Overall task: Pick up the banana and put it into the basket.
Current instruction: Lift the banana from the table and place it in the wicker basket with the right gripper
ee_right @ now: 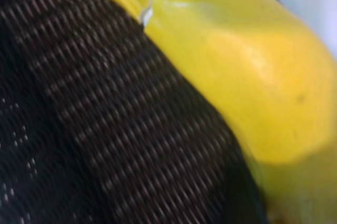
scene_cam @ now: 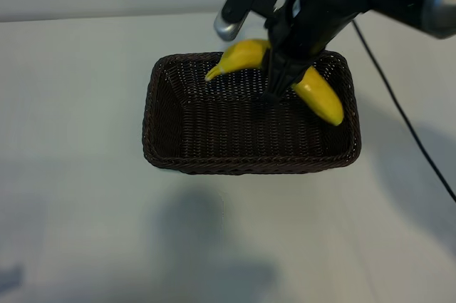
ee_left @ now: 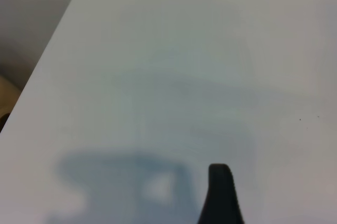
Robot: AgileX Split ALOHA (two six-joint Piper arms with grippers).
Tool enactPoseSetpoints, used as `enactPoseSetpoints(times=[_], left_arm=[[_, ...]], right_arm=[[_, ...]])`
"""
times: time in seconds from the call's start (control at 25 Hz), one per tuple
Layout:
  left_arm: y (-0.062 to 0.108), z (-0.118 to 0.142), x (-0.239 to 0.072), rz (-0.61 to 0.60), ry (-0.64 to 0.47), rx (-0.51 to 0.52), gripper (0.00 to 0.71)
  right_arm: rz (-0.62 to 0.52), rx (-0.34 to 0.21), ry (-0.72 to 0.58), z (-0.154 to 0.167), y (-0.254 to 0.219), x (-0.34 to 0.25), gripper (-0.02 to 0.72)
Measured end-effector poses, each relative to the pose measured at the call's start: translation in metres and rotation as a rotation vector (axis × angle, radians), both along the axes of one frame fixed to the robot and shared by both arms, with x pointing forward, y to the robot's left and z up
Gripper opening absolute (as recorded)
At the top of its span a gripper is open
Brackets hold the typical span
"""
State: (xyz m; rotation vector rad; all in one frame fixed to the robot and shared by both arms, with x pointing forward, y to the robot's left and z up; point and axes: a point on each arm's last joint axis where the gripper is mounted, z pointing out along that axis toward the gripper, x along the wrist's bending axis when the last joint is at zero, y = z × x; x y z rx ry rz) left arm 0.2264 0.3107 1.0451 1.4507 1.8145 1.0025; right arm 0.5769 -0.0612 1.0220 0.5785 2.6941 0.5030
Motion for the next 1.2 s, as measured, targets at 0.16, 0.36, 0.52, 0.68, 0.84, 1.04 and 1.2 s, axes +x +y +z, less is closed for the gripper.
enactPoseSetpoints(times=[0.16, 0.36, 0.52, 0.68, 0.84, 1.04, 1.2], left_arm=[[0.000, 0.000, 0.000, 0.000, 0.000, 0.000, 0.560], [0.000, 0.000, 0.000, 0.000, 0.000, 0.000, 0.560], [0.000, 0.000, 0.000, 0.000, 0.000, 0.000, 0.560], [0.000, 0.000, 0.000, 0.000, 0.000, 0.000, 0.560], [0.000, 0.000, 0.000, 0.000, 0.000, 0.000, 0.560], [0.000, 0.000, 0.000, 0.000, 0.000, 0.000, 0.560], [0.000, 0.000, 0.000, 0.000, 0.000, 0.000, 0.560]], right_arm=[[0.009, -0.006, 0.013, -0.018, 0.008, 0.004, 0.432], [0.007, -0.012, 0.036, -0.031, 0.011, 0.007, 0.432], [0.008, -0.016, 0.042, -0.034, 0.012, 0.007, 0.432], [0.004, -0.006, 0.049, -0.034, 0.012, 0.006, 0.432], [0.003, -0.005, 0.050, -0.034, 0.013, 0.006, 0.432], [0.003, -0.005, 0.050, -0.034, 0.013, 0.006, 0.440], [0.003, -0.004, 0.051, -0.034, 0.013, 0.006, 0.515]])
